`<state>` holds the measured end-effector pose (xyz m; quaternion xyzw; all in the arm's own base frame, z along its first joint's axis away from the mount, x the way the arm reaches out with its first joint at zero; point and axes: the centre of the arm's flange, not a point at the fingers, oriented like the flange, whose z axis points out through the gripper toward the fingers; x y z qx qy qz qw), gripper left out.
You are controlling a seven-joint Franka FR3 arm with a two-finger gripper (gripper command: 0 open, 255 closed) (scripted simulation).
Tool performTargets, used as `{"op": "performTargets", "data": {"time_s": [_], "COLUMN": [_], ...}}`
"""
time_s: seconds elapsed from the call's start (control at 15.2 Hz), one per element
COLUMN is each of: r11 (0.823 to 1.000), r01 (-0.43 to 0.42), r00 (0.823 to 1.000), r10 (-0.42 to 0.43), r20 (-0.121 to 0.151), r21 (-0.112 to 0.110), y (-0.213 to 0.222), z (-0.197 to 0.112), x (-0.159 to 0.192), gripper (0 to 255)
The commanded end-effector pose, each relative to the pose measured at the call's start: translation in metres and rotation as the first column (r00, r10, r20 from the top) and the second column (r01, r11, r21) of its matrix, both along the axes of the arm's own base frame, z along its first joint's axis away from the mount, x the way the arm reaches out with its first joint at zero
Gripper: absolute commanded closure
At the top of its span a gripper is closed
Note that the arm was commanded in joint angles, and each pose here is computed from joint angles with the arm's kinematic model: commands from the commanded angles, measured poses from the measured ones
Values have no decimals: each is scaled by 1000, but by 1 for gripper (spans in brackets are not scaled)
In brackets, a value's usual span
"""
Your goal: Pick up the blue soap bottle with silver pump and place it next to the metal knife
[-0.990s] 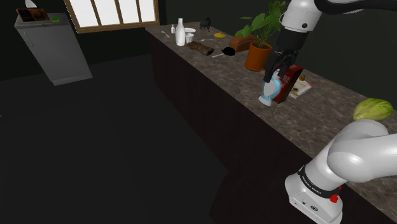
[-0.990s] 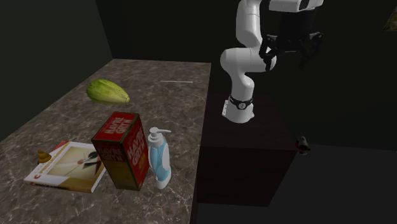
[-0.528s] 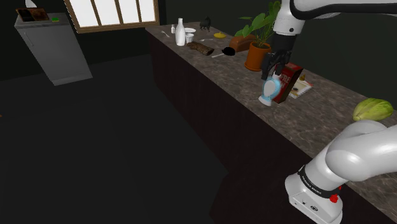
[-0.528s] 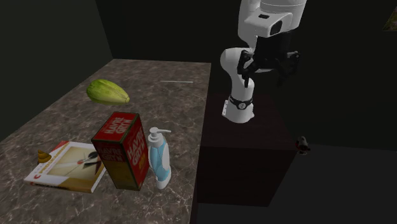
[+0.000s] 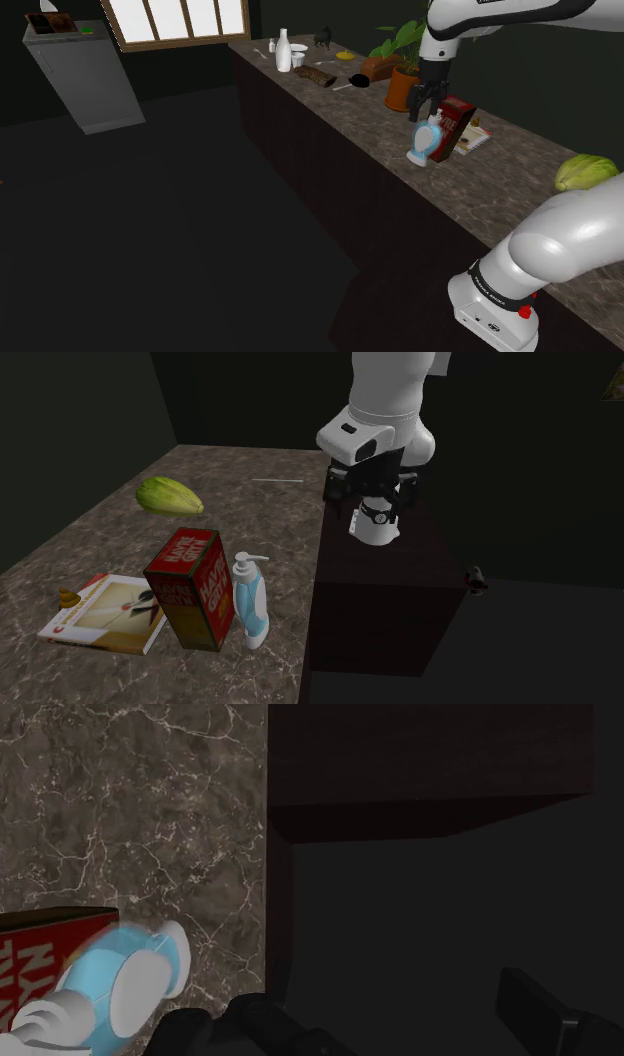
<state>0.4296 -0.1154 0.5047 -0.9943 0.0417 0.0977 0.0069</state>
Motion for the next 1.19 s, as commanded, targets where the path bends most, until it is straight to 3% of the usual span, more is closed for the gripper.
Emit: {"op": "performTargets", "data": {"time_s": [0.0,1.12], "r11": [1000,995], "r01": [6,56], "r00": [1000,974], "r10": [-6,-72], "r20": [-24,-213], "r21": [-9,-82], "y": [-22,-206], "z": [-13,-113], "x": [14,116], "gripper": [0,0]}}
